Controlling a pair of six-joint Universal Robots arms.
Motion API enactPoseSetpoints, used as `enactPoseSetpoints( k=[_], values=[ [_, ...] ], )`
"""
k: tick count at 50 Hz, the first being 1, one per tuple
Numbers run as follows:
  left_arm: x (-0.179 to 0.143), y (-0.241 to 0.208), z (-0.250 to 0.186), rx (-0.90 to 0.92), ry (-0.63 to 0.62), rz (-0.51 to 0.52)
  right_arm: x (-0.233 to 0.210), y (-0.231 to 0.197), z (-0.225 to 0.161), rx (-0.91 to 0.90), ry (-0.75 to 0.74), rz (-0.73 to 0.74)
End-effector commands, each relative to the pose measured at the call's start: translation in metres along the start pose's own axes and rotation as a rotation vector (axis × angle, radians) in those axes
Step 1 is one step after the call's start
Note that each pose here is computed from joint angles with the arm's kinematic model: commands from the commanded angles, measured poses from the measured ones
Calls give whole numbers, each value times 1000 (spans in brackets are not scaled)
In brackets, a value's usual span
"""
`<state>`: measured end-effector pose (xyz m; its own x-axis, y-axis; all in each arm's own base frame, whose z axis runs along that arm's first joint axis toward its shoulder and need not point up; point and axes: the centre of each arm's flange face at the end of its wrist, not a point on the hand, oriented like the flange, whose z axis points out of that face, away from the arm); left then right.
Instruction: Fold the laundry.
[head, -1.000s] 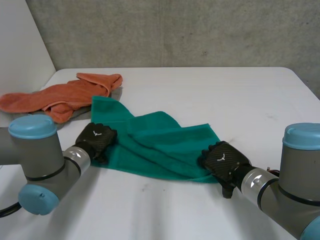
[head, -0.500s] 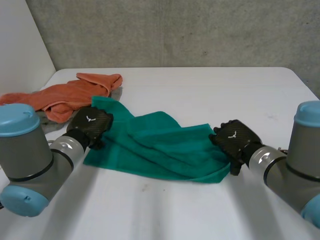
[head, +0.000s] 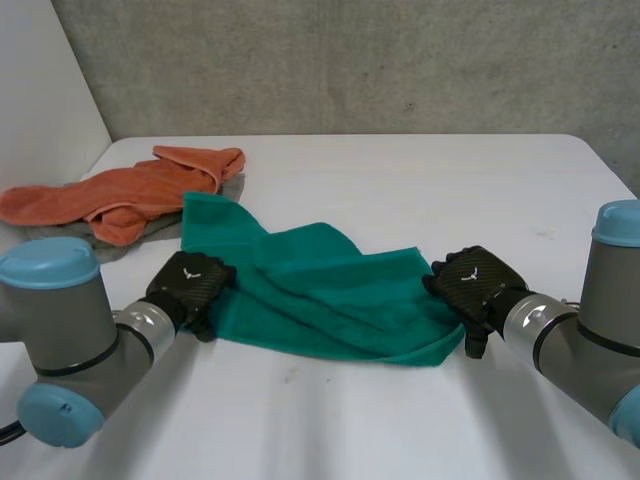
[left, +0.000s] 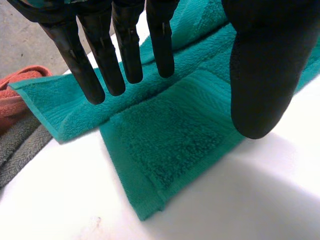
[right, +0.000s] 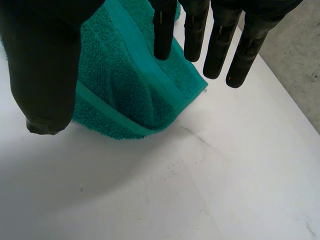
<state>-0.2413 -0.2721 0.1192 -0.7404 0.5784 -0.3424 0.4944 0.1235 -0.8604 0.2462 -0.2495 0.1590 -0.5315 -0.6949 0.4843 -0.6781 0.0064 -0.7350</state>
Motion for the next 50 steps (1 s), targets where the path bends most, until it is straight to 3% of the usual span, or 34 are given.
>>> enactPoseSetpoints(
  k=[1,29,50],
  values=[
    [-1,1,11,12,-4,5,-3,3,-1,-7,-5,1],
    [2,2,28,23,6,11,-5,6,-2,-16,-10,5],
    [4,-7,4,30,6,13,-7,6,-3,-13,-12,2]
  ],
)
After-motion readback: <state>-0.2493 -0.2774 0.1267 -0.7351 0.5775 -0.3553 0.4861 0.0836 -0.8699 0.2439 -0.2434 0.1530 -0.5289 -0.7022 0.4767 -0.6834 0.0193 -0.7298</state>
